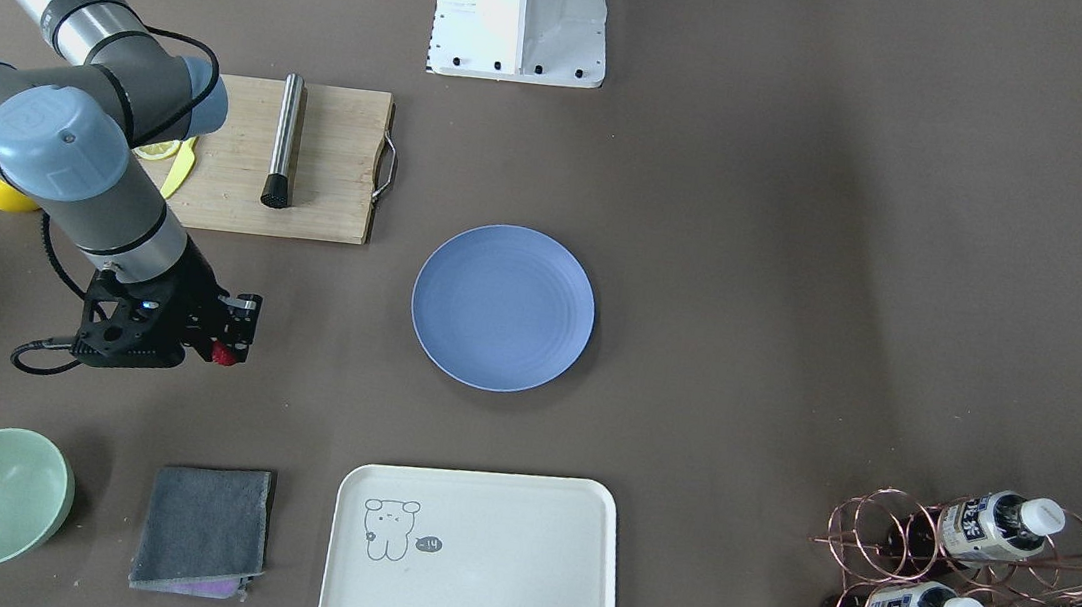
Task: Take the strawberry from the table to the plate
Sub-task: 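Carry the strawberry with the right gripper over the blue plate, then lower the strawberry onto the plate and open the right gripper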
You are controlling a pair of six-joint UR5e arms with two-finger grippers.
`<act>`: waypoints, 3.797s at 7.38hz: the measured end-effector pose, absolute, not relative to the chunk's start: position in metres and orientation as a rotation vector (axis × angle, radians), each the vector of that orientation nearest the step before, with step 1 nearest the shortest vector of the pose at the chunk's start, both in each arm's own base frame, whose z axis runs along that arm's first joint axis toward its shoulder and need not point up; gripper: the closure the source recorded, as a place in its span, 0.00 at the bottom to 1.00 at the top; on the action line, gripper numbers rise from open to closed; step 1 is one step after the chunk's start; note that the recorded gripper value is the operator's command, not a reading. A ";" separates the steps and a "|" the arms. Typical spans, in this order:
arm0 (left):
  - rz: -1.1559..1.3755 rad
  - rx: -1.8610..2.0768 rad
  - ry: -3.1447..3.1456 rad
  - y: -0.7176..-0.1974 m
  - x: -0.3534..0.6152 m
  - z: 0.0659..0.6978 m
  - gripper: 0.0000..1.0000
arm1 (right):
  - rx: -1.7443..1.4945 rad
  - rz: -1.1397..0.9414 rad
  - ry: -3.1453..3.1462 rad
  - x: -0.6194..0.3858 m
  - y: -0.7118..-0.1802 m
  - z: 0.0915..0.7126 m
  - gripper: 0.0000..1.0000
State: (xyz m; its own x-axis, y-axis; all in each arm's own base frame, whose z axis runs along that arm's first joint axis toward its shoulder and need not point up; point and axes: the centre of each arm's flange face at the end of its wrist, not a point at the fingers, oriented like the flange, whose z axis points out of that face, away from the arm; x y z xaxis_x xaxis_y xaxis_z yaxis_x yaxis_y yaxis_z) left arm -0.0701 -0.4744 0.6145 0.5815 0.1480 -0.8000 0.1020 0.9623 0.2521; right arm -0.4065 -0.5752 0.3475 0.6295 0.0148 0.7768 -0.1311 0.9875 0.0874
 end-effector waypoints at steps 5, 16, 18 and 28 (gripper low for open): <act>-0.022 0.254 0.876 -0.461 -0.081 0.633 0.02 | 0.070 0.224 -0.880 -0.552 -0.486 0.210 1.00; -0.039 0.252 0.866 -0.436 -0.087 0.636 0.02 | 0.109 0.245 -0.817 -0.628 -0.435 0.204 1.00; -0.038 0.254 0.865 -0.436 -0.087 0.636 0.02 | 0.111 0.251 -0.821 -0.628 -0.437 0.200 1.00; -0.038 0.255 0.865 -0.437 -0.087 0.636 0.02 | 0.127 0.267 -0.816 -0.638 -0.471 0.196 0.00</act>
